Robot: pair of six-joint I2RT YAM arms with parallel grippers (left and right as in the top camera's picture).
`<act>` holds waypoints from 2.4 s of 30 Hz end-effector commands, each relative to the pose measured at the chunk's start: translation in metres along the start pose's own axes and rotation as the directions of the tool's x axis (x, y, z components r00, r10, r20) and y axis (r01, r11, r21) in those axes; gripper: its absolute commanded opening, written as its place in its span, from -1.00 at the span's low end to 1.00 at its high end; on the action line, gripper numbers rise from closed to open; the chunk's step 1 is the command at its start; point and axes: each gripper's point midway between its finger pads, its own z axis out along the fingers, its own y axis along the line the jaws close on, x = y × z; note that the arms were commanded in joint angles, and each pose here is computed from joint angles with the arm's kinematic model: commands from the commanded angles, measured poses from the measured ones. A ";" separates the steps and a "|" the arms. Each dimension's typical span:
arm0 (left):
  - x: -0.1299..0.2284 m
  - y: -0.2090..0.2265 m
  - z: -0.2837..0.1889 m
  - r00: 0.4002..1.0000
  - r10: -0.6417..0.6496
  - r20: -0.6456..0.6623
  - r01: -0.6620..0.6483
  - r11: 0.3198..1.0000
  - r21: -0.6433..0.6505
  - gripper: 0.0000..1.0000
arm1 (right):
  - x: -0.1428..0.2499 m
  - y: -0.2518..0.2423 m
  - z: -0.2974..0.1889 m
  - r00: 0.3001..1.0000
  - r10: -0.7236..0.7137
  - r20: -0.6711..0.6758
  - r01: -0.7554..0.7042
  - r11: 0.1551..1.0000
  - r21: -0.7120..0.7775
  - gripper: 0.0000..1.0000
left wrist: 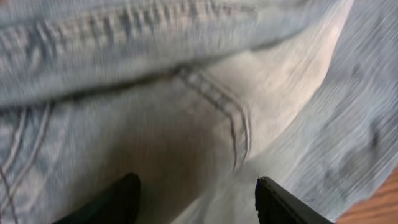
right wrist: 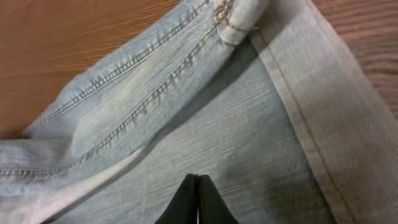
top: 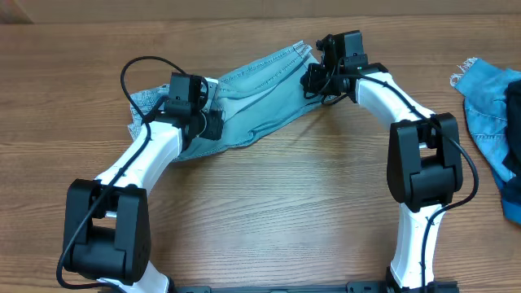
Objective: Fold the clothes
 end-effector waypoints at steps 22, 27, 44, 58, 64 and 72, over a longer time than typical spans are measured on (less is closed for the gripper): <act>-0.107 -0.020 -0.200 0.927 -0.078 0.368 0.053 0.996 0.077 0.46 | 0.155 -0.111 -0.029 0.827 0.415 -0.380 -0.117 0.787 0.606 -0.92; -0.081 -0.013 -0.213 0.949 -0.075 0.306 0.072 0.997 0.022 0.48 | 0.180 -0.108 -0.054 0.750 0.491 -0.442 -0.100 0.745 0.659 -0.92; -0.057 -0.006 -0.213 0.972 -0.059 0.227 0.068 0.997 -0.033 0.52 | 0.101 0.017 -0.197 0.953 0.198 -0.231 -0.061 0.868 0.493 -0.92; -0.021 0.002 -0.208 0.994 -0.063 0.084 0.070 0.994 -0.087 0.54 | 0.126 0.085 -0.335 0.976 -0.100 0.194 0.030 0.941 0.337 -0.92; -0.018 0.002 -0.205 0.995 -0.065 0.069 0.071 0.994 -0.087 0.59 | 0.140 0.063 -0.270 0.980 -0.039 0.195 -0.014 0.965 0.260 -0.68; 0.007 0.007 -0.132 0.994 -0.103 -0.044 0.099 0.991 -0.093 0.52 | 0.111 0.034 -0.153 0.992 0.100 0.070 -0.109 0.986 0.130 -0.66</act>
